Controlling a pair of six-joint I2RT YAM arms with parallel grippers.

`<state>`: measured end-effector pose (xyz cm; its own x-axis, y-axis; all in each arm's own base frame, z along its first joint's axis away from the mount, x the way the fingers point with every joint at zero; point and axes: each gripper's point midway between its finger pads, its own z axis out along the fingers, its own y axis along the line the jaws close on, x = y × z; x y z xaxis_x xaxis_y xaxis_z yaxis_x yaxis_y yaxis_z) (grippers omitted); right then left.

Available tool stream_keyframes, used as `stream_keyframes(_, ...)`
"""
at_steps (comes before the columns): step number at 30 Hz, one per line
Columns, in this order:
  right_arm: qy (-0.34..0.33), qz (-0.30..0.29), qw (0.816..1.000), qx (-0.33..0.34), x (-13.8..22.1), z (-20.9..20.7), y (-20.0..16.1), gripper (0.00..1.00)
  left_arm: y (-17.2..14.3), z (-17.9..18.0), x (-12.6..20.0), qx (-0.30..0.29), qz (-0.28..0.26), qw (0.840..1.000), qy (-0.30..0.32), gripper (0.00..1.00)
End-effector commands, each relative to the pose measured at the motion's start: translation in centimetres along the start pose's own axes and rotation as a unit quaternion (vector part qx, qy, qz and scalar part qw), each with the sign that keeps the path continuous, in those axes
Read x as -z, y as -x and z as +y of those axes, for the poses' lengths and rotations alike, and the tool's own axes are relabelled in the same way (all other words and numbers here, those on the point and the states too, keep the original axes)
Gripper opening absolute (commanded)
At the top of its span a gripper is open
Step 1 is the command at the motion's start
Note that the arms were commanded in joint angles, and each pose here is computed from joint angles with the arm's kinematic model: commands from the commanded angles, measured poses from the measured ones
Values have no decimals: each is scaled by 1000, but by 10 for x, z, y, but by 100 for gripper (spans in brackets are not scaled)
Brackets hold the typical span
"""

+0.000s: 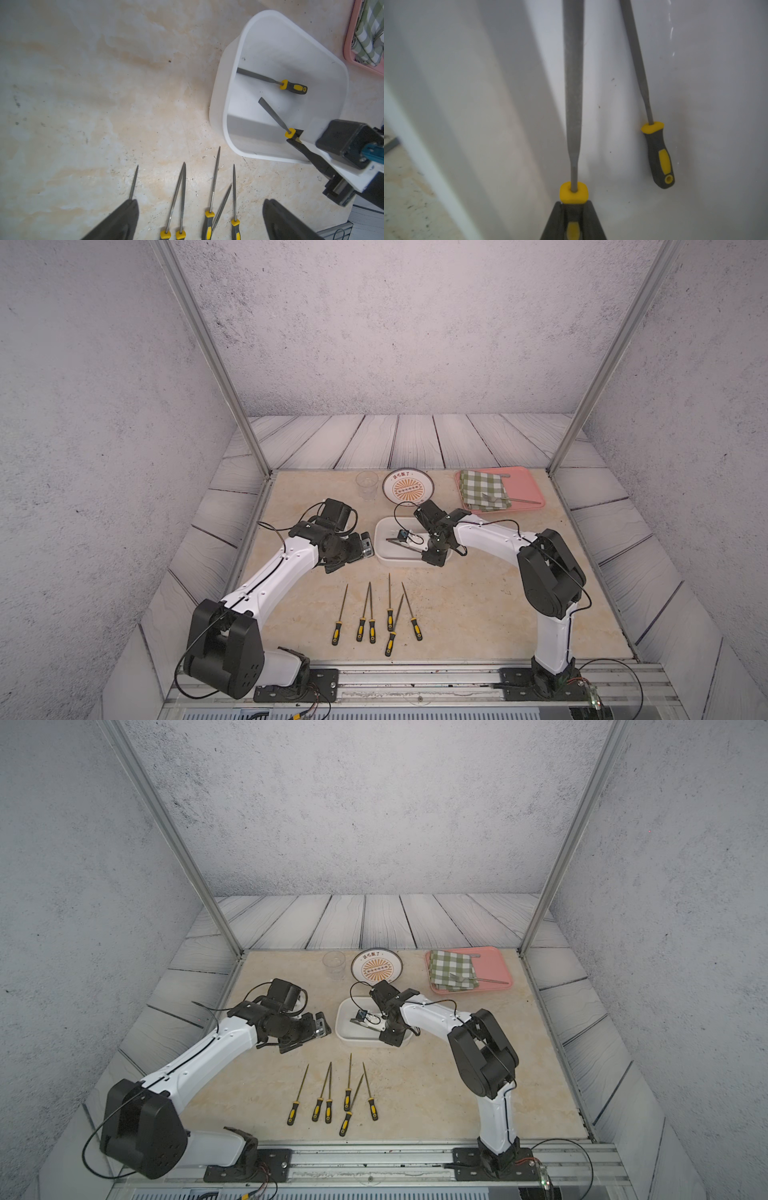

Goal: Put the file tool into the storage box
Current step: Place the file tool in the storage box.

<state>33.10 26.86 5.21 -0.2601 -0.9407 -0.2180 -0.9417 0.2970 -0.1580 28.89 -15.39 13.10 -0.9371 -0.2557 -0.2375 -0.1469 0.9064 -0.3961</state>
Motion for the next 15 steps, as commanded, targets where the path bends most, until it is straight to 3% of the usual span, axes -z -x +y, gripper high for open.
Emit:
stream_keyframes(1,19,-9,1000,-10,14,11,-1,17,3,-5,4,4,-4,1000,-5,99)
stream_keyframes(10,19,-28,999,-22,30,11,5,32,2,0,3,7,-2,1000,6,99)
stream_keyframes(15,12,-38,998,-49,46,6,11,35,7,-4,6,7,-6,1000,7,99)
